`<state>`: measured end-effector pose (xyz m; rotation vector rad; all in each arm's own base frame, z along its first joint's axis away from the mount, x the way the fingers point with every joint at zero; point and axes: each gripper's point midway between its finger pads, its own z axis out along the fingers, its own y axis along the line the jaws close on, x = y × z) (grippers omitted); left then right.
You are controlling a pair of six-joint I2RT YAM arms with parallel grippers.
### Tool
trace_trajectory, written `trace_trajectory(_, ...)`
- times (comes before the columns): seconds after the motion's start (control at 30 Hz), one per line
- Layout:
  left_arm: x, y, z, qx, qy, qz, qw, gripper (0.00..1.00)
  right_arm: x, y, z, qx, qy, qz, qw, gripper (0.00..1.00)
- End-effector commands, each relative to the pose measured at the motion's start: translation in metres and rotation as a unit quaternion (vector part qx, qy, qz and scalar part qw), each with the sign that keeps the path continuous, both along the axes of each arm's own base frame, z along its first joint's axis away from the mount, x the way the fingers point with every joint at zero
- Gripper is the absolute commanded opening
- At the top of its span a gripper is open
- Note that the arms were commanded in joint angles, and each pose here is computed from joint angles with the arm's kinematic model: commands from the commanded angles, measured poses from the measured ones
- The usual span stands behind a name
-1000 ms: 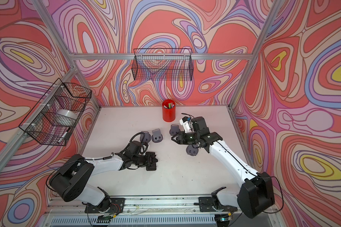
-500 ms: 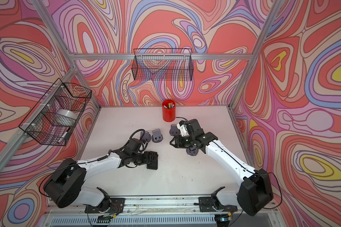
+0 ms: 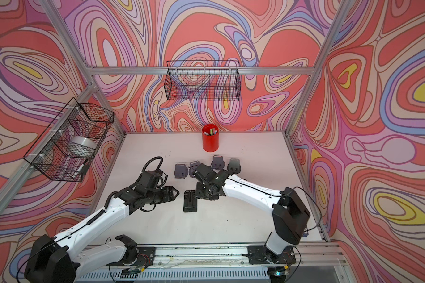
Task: Open the phone stand
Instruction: Pick up the phone stand at the center of the board.
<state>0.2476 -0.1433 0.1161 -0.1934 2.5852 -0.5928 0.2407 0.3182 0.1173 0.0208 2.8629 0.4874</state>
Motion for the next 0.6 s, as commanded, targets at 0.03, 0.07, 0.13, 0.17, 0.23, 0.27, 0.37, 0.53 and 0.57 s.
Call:
trace_trajectory(0.03,-0.01,0.027,0.019,-0.011,-0.021,0.038,0.999,0.91,0.003,0.017,-0.014,-0.051,0.008,-0.032,0.998,0.5)
trace_trajectory(0.07,-0.011,0.031,0.025,-0.016,-0.03,0.044,0.998,0.96,0.003,0.024,-0.017,-0.052,0.011,-0.03,0.998,0.5)
trace_trajectory(0.13,-0.016,0.04,0.035,-0.029,-0.047,0.053,0.997,1.0,0.005,0.033,-0.023,-0.06,0.017,-0.03,0.998,0.51)
trace_trajectory(0.17,-0.017,0.042,0.039,-0.04,-0.053,0.057,0.996,1.0,0.006,0.036,-0.027,-0.066,0.021,-0.03,0.997,0.51)
trace_trajectory(0.23,-0.019,0.05,0.041,-0.063,-0.049,0.075,0.994,1.0,0.008,0.04,-0.033,-0.079,0.028,-0.029,0.996,0.53)
trace_trajectory(0.27,-0.021,0.056,0.038,-0.066,-0.037,0.093,0.993,1.0,0.009,0.043,-0.035,-0.083,0.031,-0.028,0.996,0.56)
trace_trajectory(0.37,-0.023,0.067,0.037,-0.059,-0.026,0.107,0.992,1.0,0.011,0.046,-0.04,-0.105,0.038,-0.026,0.993,0.67)
trace_trajectory(0.53,-0.022,0.077,0.05,-0.028,-0.056,0.107,0.992,1.0,0.015,0.049,-0.051,-0.132,0.049,-0.026,0.99,0.67)
trace_trajectory(0.57,-0.022,0.078,0.052,-0.026,-0.06,0.107,0.992,1.0,0.014,0.05,-0.053,-0.133,0.052,-0.025,0.989,0.65)
